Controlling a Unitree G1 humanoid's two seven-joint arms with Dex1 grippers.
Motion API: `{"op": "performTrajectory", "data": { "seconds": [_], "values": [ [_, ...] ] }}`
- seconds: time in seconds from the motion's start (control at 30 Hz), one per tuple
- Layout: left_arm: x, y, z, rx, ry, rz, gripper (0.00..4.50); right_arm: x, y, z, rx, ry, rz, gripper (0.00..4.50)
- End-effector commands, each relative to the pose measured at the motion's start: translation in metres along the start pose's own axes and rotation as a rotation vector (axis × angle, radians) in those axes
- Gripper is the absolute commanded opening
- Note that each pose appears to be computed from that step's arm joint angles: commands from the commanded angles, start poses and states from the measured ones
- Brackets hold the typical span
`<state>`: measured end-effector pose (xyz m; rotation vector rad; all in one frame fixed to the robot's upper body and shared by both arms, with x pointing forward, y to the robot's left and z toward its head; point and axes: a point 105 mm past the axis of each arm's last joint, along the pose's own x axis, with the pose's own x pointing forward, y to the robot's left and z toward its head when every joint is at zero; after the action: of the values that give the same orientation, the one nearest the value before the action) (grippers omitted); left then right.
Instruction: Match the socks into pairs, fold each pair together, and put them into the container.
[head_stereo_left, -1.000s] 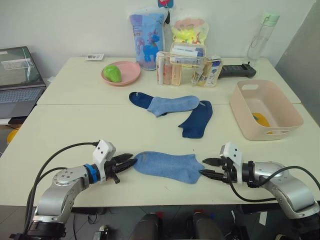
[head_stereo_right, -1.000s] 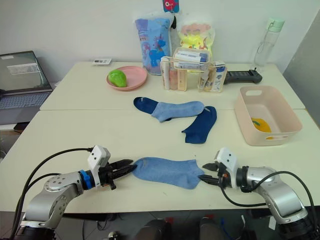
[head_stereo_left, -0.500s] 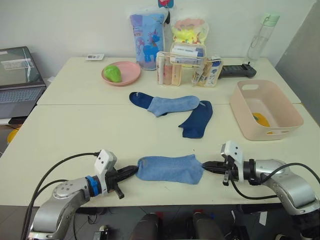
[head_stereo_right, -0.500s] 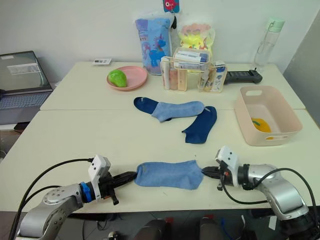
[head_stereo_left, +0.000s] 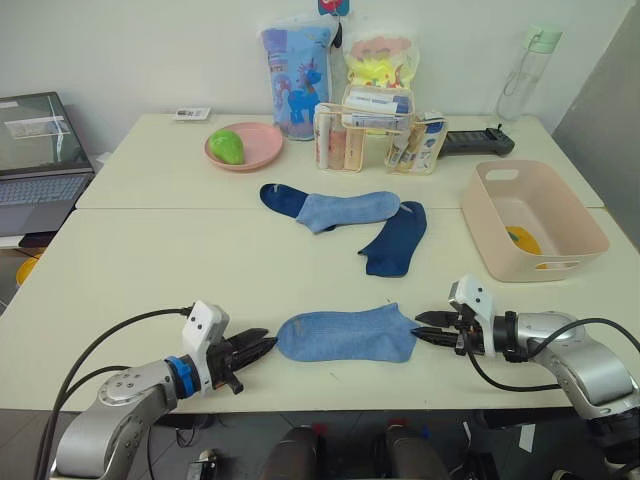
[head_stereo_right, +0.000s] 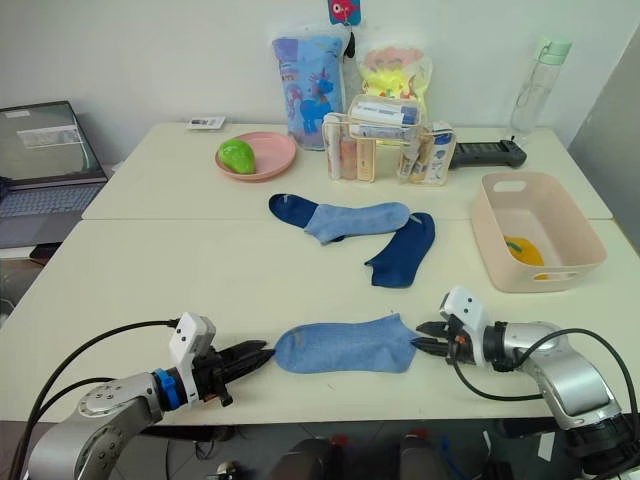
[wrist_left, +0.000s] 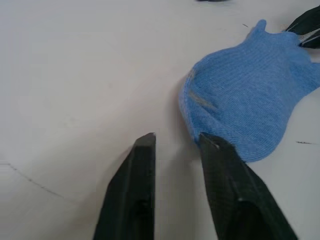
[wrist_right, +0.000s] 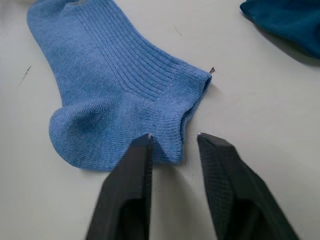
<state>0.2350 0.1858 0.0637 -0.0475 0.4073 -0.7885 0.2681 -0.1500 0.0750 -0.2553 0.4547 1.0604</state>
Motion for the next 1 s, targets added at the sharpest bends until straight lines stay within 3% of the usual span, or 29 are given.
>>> {"op": "performTrajectory", "data": {
  "seconds": [0.03,0.13,0.23,0.37,0.47,0.73,1.0],
  "values": [
    [-0.008,0.010,0.014,0.025,-0.035,0.017,2.54,-0.011,-0.009,0.016,-0.041,-0.065,-0.051,2.78],
    [-0.013,0.021,0.026,0.035,-0.065,0.045,3.48,-0.021,-0.019,0.024,-0.064,-0.082,-0.118,3.80],
    [-0.016,0.038,0.041,0.080,-0.116,0.116,4.47,-0.029,-0.030,0.037,-0.094,-0.132,-0.196,3.86],
    [-0.009,0.072,0.072,0.213,-0.273,0.353,4.47,-0.029,-0.049,0.054,-0.181,-0.226,-0.358,3.86],
    [-0.001,0.081,0.079,0.251,-0.336,0.451,4.47,-0.025,-0.058,0.056,-0.200,-0.258,-0.441,3.86],
    [0.019,0.082,0.061,0.272,-0.345,0.567,4.47,-0.014,-0.065,0.049,-0.192,-0.275,-0.534,3.86],
    [0.019,0.088,0.071,0.300,-0.360,0.584,4.47,-0.012,-0.065,0.056,-0.198,-0.289,-0.548,3.86]
  ]
}}
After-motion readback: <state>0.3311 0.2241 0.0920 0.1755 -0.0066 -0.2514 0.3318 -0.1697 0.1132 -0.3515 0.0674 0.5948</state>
